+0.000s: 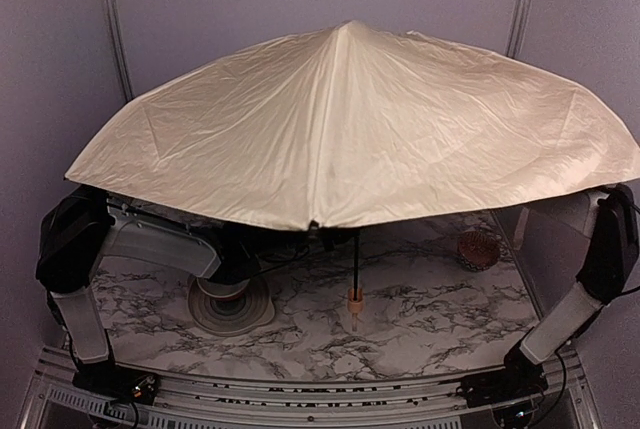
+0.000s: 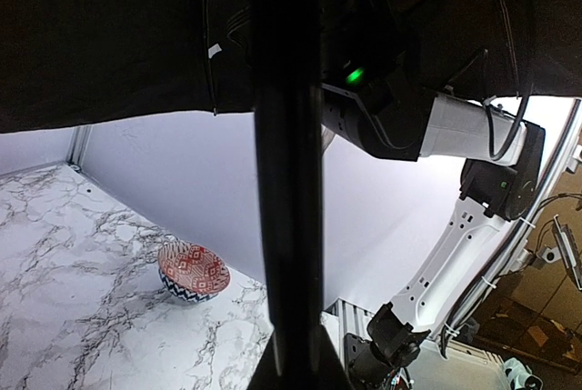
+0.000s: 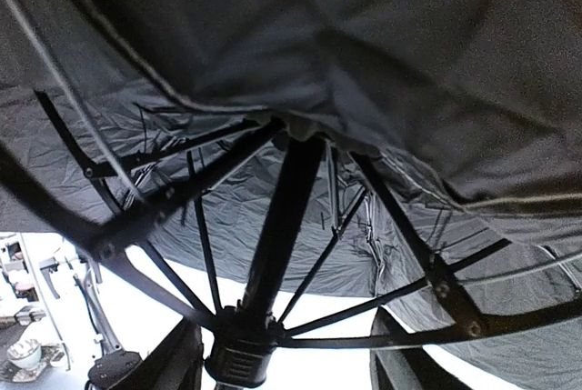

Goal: Put away the umbrella

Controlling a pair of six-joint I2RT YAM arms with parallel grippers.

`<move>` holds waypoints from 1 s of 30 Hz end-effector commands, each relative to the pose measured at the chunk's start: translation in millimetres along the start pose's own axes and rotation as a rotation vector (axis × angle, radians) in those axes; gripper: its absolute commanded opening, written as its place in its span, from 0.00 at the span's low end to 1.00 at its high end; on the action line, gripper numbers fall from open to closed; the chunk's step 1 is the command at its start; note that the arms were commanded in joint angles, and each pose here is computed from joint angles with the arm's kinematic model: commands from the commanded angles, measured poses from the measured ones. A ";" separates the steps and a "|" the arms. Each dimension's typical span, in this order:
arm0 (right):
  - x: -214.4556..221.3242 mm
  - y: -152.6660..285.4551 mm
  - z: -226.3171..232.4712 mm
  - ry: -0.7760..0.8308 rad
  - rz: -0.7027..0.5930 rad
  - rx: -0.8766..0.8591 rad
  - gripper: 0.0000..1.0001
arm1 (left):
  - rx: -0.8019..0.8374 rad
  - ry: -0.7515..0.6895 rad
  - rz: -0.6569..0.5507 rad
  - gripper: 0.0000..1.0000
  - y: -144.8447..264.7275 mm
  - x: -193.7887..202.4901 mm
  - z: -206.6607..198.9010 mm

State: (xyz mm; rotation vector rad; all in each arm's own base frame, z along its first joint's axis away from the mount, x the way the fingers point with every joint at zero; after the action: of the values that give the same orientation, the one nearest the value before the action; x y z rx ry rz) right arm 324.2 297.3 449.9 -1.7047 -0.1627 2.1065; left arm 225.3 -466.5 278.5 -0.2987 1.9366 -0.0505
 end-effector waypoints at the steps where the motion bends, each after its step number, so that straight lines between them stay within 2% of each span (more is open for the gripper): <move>1: -9.9 -5.9 1.3 0.012 0.007 -0.001 0.54 | 0.061 -0.078 -0.097 0.00 -3.2 -40.0 -22.5; 4: -7.7 -4.9 1.2 0.007 0.011 0.007 0.51 | 0.057 -0.090 -0.100 0.00 -2.5 -41.3 -22.8; 10: -8.5 -1.5 3.7 0.011 0.003 0.010 0.35 | 0.050 -0.105 -0.104 0.00 -2.1 -42.2 -22.2; 11: -8.8 -1.5 4.3 0.013 0.003 0.008 0.36 | 0.048 -0.106 -0.104 0.00 -2.0 -42.3 -21.8; 14: -8.0 -1.0 4.3 0.010 0.006 0.009 0.46 | 0.047 -0.114 -0.106 0.00 -1.9 -43.0 -22.0; 28: -1.7 2.3 5.4 0.005 0.020 0.012 0.55 | 0.036 -0.138 -0.108 0.00 -0.4 -45.4 -22.5; 30: -1.8 3.2 4.9 0.007 0.017 0.020 0.53 | 0.035 -0.136 -0.108 0.00 -0.2 -45.3 -22.1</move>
State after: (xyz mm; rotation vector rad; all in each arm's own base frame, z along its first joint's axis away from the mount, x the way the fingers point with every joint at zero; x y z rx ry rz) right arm 325.3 300.7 442.5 -1.6958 -0.1238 2.1417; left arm 231.1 -466.9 273.0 -0.3064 1.8979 0.0073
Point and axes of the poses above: each gripper's point midway between its finger pads, its own y axis back along the fingers, its own z axis along the line the jaws close on, x = y × z, the point moved 3 cm from there along y, back along the fingers, and after that the axes turned 5 degrees about -y, right-handed, at the moved point
